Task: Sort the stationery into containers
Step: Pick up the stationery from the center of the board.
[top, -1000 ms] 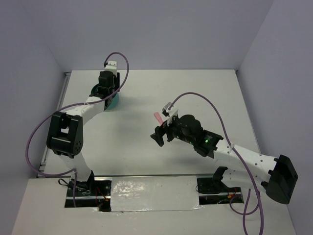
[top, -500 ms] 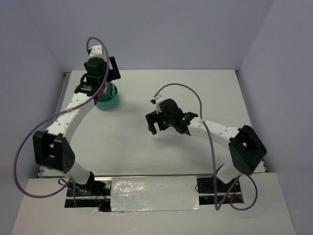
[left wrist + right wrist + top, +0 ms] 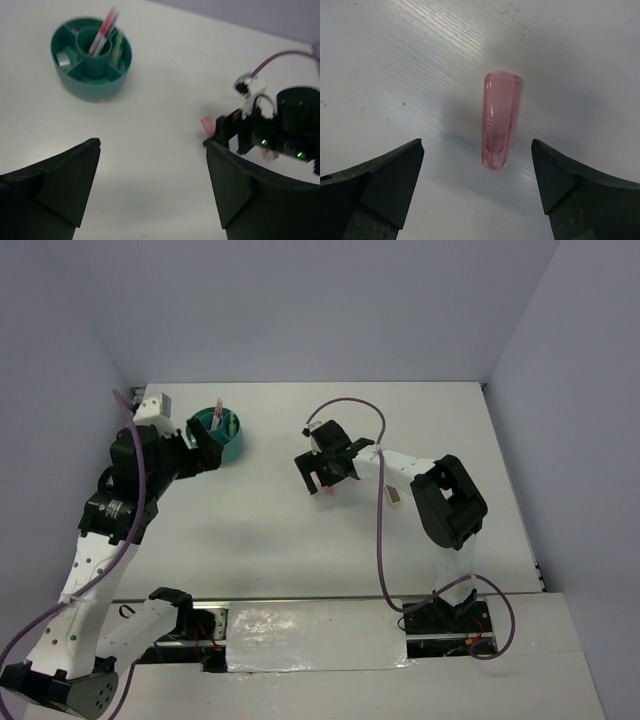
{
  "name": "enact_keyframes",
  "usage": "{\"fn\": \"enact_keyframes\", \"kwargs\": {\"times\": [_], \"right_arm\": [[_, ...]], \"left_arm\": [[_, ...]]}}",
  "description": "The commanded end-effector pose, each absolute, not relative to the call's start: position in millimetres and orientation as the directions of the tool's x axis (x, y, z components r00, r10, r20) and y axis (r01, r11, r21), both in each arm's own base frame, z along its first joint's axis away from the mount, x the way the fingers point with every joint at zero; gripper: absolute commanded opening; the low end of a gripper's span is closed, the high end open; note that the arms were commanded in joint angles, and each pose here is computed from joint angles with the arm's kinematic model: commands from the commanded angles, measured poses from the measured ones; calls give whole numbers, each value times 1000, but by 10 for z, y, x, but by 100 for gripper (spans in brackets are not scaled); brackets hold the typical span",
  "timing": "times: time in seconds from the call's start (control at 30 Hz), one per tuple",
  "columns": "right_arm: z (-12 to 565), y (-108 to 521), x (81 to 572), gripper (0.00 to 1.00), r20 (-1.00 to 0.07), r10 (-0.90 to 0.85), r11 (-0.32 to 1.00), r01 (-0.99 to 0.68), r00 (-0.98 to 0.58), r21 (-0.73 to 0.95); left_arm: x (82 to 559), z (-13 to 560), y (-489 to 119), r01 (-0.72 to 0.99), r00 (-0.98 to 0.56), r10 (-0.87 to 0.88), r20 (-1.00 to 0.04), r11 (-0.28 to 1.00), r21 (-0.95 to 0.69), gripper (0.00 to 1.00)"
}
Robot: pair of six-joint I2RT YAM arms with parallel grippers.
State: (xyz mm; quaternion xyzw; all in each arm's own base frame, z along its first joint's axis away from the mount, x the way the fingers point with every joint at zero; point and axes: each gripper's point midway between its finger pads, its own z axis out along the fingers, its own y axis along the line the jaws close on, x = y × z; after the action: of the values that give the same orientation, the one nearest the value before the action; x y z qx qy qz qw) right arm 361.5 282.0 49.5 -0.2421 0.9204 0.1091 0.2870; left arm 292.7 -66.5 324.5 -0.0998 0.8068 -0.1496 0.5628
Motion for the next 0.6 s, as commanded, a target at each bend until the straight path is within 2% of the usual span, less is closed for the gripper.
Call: {"fn": "enact_keyframes", "kwargs": {"times": [0.0, 0.07, 0.2, 0.33, 0.4, 0.43, 0.47, 0.53, 0.57], "right_arm": [[448, 2862, 3612, 95, -552, -425, 840, -539, -718, 54], [340, 2848, 3589, 91, -531, -432, 841, -538, -729, 54], [195, 2827, 3536, 64, -502, -440, 844, -534, -745, 54], [94, 2752, 3502, 60, -498, -427, 857, -513, -755, 42], [57, 2713, 3505, 51, -492, -428, 865, -502, -759, 22], [55, 2708, 3523, 45, -498, -424, 867, -497, -756, 16], [65, 2709, 3532, 28, -504, -423, 869, -494, -753, 9], [125, 2671, 3579, 23, -532, -399, 887, -462, -747, -16], [166, 2676, 3585, 8, -546, -385, 892, -453, -744, -13]], "left_arm": [[2779, 2843, -659, 13, -448, -265, -854, 953, -303, 99], [2750, 2720, -634, 3, -475, -246, -845, 960, -281, 99], [2755, 2598, -650, 6, -502, -236, -832, 961, -276, 99], [2773, 2555, -683, 17, -504, -240, -830, 958, -287, 99], [2781, 2523, -712, 24, -512, -244, -823, 954, -298, 99], [2784, 2502, -725, 25, -518, -247, -819, 952, -304, 99], [2783, 2502, -743, 31, -519, -251, -817, 950, -312, 99], [2783, 2499, -805, 48, -522, -268, -810, 939, -342, 99], [2777, 2513, -839, 58, -521, -279, -806, 931, -360, 99]]}}
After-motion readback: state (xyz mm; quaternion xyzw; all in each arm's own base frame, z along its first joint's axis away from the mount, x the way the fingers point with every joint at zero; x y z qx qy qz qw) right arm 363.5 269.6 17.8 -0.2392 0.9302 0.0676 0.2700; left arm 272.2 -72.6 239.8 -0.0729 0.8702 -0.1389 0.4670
